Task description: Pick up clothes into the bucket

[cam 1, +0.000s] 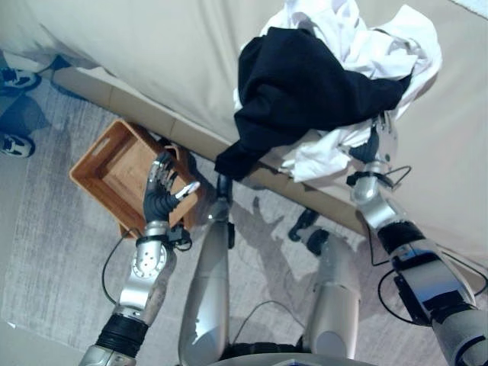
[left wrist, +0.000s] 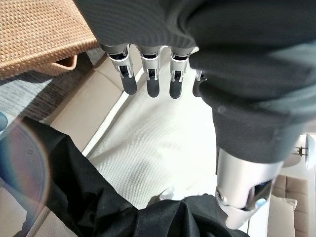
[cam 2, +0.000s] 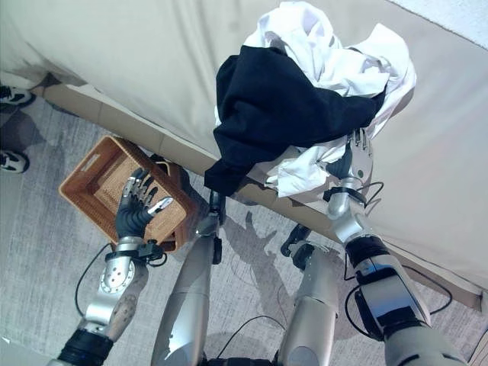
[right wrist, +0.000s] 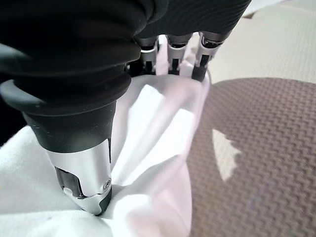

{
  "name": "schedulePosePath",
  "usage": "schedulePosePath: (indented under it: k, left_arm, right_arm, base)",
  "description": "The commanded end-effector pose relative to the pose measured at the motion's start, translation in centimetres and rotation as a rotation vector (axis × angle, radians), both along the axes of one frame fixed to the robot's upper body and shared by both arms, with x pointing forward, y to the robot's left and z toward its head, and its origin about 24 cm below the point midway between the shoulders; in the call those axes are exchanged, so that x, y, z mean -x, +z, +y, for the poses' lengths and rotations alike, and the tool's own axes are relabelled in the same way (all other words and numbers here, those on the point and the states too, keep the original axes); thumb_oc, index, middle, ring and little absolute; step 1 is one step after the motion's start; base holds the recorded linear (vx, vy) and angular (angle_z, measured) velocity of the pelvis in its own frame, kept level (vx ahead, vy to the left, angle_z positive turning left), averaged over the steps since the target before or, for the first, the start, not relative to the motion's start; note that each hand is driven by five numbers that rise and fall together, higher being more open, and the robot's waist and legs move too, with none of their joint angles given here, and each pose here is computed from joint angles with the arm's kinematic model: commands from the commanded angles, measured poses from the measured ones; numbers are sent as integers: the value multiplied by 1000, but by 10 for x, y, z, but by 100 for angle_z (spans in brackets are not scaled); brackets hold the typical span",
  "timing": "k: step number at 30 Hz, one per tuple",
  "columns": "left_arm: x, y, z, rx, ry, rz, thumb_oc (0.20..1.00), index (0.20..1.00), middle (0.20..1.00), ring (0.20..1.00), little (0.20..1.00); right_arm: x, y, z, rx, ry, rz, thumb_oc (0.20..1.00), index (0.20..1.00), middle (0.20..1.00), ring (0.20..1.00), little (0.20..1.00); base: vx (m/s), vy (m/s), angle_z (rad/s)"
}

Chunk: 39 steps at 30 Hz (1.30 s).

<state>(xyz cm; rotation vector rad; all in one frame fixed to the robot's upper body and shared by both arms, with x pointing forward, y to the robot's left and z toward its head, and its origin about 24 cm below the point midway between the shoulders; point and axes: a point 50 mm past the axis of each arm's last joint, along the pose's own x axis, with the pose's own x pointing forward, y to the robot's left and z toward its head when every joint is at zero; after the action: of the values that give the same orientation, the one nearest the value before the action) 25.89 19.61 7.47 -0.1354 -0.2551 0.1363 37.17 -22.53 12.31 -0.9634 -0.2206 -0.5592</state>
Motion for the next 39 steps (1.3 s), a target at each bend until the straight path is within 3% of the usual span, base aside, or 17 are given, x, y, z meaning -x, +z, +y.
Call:
schedulePosePath:
  k: [1, 2, 22, 31, 39]
  left_arm:
    - [8, 13, -11, 35, -30, -85, 1000, 1000, 1000, 1000, 1000]
    - [8, 12, -11, 33, -25, -81, 1000, 1000, 1000, 1000, 1000]
    - [5, 11, -8, 24, -29, -72, 1000, 1000, 1000, 1000, 1000]
    - [-2, -2, 4, -11, 9, -11, 1000, 1000, 1000, 1000, 1000]
    - [2, -16, 11, -68, -15, 50, 1000, 1000, 1000, 1000, 1000]
  right_arm:
    - [0, -21, 12, 1, 49, 93, 583, 583, 583, 583, 583]
    - [2, -28, 12, -24, 42, 111, 200, 200, 200, 200, 200]
    - [11, -22, -20, -55, -42, 72, 200, 200, 200, 200, 200]
    - [24, 19, -50, -65, -75, -119, 200, 200, 200, 200, 200]
    - [44, 58, -72, 43, -20, -231, 200, 200, 200, 200, 200]
  base:
    - [0, 0, 0]
    - [0, 0, 0]
    - [0, 0, 0]
    - [22, 13, -7]
    - [82, -3, -15]
